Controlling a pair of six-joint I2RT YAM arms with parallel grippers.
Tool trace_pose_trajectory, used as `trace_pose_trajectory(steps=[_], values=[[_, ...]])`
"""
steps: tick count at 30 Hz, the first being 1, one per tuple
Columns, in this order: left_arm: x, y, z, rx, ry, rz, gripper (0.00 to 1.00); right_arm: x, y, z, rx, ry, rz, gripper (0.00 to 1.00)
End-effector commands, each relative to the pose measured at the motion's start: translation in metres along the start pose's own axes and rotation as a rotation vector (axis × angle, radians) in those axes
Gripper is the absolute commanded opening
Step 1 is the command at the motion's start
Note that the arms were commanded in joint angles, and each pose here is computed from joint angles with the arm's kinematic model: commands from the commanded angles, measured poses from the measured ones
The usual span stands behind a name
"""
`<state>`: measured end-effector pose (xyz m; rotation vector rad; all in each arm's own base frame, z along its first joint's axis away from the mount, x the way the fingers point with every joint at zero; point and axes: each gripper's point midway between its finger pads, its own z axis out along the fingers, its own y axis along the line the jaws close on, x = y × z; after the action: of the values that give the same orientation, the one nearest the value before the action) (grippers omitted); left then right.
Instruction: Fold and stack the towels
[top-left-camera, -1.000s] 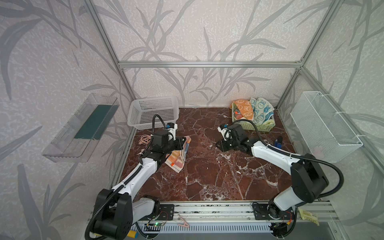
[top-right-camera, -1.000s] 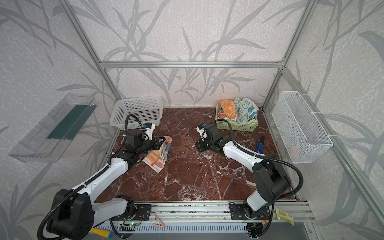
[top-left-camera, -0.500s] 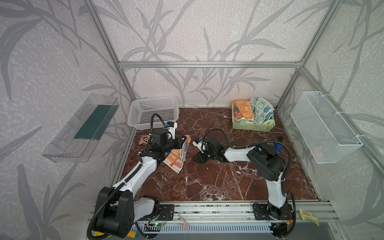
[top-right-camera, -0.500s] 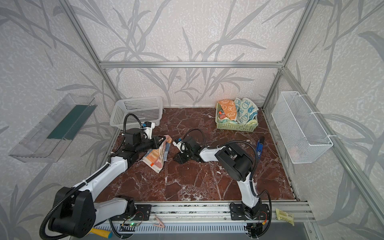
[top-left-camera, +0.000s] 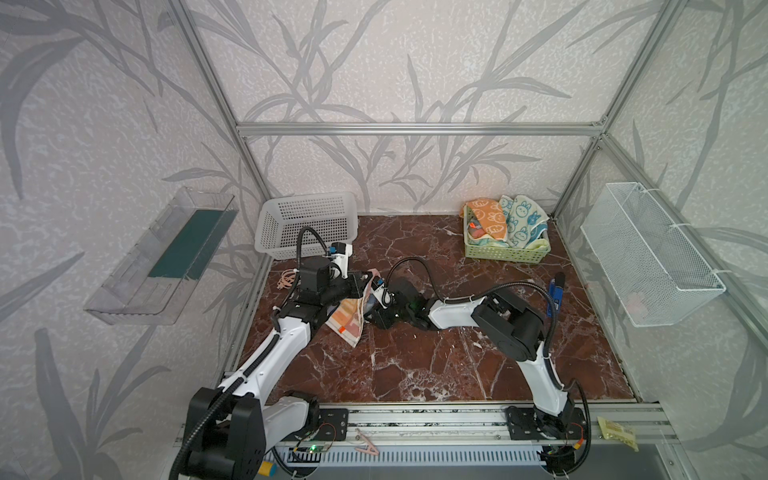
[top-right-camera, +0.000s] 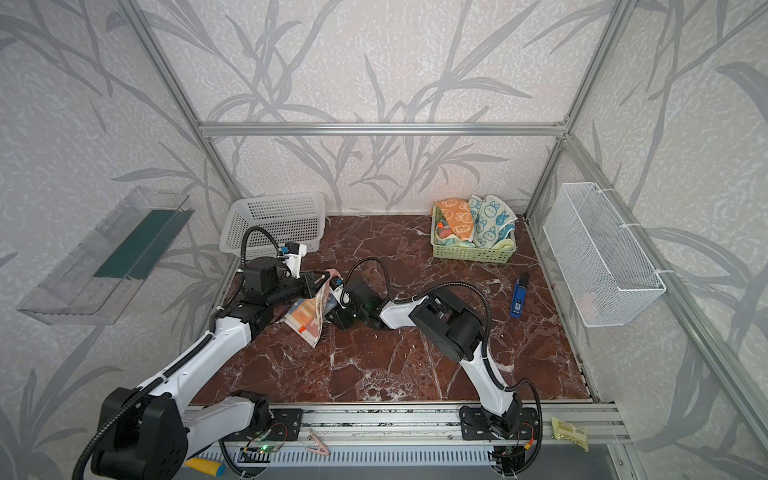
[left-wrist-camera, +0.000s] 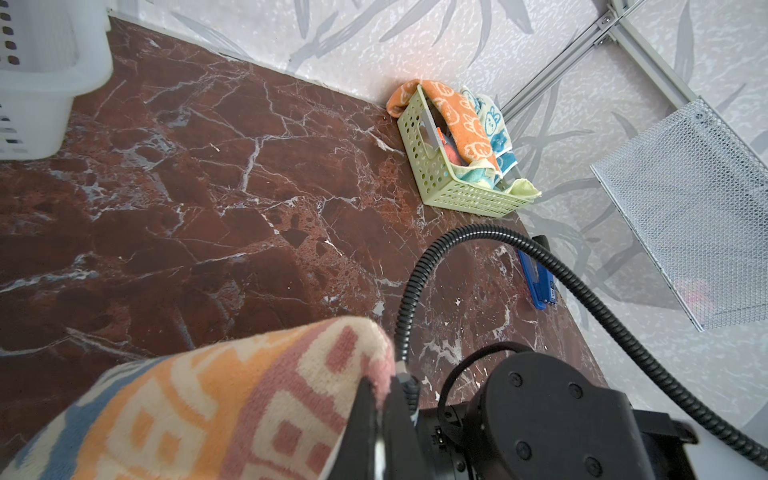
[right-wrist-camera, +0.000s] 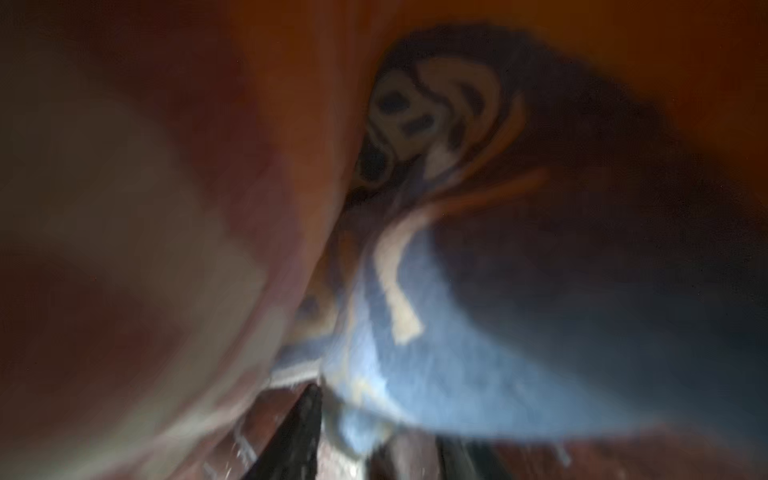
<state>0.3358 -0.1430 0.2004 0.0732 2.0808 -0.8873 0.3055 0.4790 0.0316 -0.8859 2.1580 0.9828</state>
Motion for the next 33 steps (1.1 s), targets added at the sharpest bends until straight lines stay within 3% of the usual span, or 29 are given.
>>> trace_pose_trajectory(steps=[1, 4, 6, 9, 15, 20, 28, 33], values=[[0.000, -0.006, -0.007, 0.019, 0.000, -0.004, 0.00, 0.020, -0.013, 0.015, 0.075, 0.029, 0.050, 0.41], [0.000, -0.006, -0.010, 0.010, -0.005, -0.002, 0.00, 0.024, -0.018, 0.015, 0.121, 0.018, 0.066, 0.12], [-0.001, -0.006, -0.012, 0.004, -0.007, 0.001, 0.00, 0.020, -0.021, 0.005, 0.152, -0.018, 0.069, 0.00], [-0.005, -0.009, -0.017, 0.000, -0.021, 0.009, 0.00, 0.000, -0.022, -0.029, 0.195, -0.075, 0.037, 0.00], [-0.019, -0.029, -0.036, 0.041, -0.081, 0.051, 0.00, -0.037, -0.039, -0.137, 0.301, -0.167, 0.031, 0.00], [-0.032, -0.057, -0.060, 0.123, -0.164, 0.095, 0.00, -0.060, -0.016, -0.227, 0.397, -0.189, -0.104, 0.00], [-0.013, -0.101, -0.097, 0.157, -0.223, 0.219, 0.00, -0.048, 0.008, -0.349, 0.538, -0.217, -0.150, 0.00], [0.010, -0.097, -0.088, 0.147, -0.170, 0.148, 0.00, -0.028, 0.004, -0.376, 0.600, -0.134, -0.123, 0.00]])
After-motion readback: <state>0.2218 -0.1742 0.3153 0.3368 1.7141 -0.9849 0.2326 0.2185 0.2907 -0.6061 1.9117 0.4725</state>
